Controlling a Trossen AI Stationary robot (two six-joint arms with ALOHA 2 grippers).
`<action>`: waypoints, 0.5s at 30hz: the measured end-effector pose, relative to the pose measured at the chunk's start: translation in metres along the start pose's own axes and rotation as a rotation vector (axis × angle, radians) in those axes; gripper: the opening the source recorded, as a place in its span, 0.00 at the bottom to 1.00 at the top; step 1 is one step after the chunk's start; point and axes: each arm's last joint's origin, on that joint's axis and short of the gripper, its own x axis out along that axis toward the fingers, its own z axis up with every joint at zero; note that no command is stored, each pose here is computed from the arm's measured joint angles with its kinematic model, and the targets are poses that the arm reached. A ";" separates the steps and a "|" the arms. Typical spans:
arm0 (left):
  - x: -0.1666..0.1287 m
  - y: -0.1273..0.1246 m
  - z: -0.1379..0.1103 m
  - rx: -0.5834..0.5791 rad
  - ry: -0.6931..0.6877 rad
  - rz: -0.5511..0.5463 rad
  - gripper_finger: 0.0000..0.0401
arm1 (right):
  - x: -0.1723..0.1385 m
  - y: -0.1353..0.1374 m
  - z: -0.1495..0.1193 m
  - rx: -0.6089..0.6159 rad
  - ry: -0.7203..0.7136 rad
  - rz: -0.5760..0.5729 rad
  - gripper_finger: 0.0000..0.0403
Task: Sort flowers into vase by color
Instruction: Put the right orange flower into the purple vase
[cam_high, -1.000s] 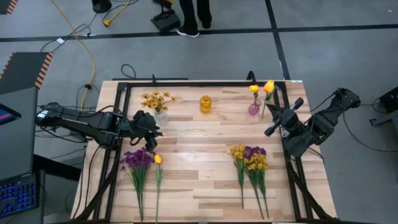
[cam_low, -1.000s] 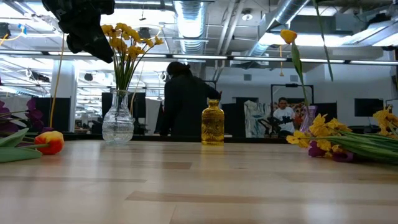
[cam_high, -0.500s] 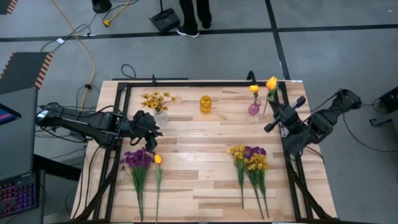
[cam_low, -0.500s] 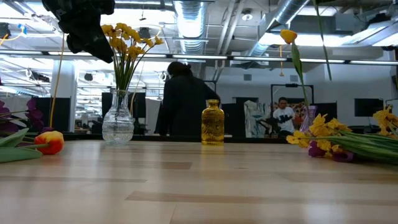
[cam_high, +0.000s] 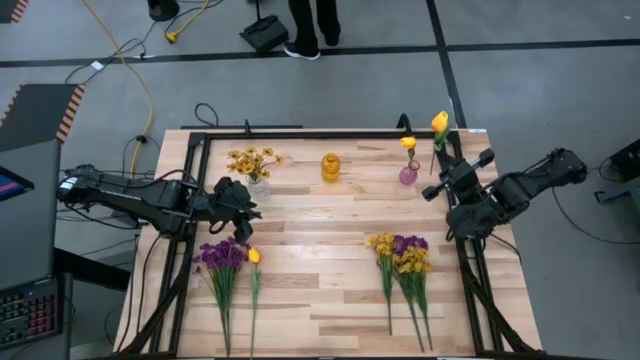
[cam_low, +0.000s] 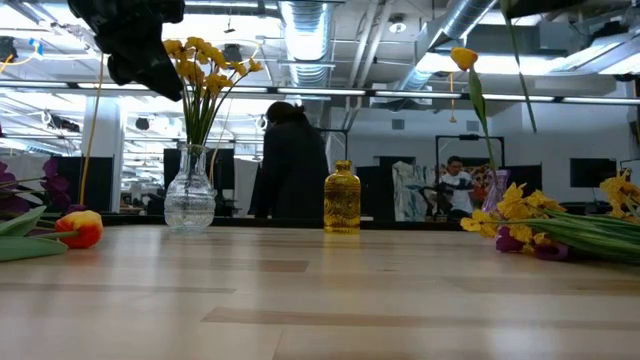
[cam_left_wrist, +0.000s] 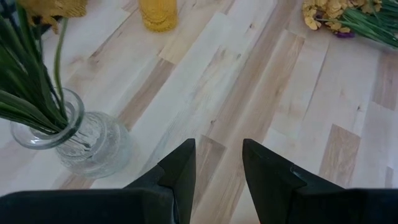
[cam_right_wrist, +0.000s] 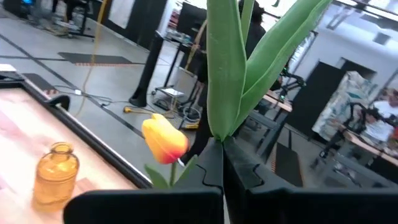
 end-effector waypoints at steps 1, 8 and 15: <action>0.000 0.000 0.000 0.000 -0.002 0.003 0.30 | 0.001 0.000 0.000 0.011 0.004 -0.011 0.05; 0.000 0.000 0.000 0.000 -0.003 0.004 0.30 | 0.011 -0.006 -0.008 0.080 0.034 -0.097 0.05; 0.000 0.000 0.000 0.001 -0.003 0.004 0.30 | 0.018 -0.004 -0.028 0.117 0.054 -0.160 0.05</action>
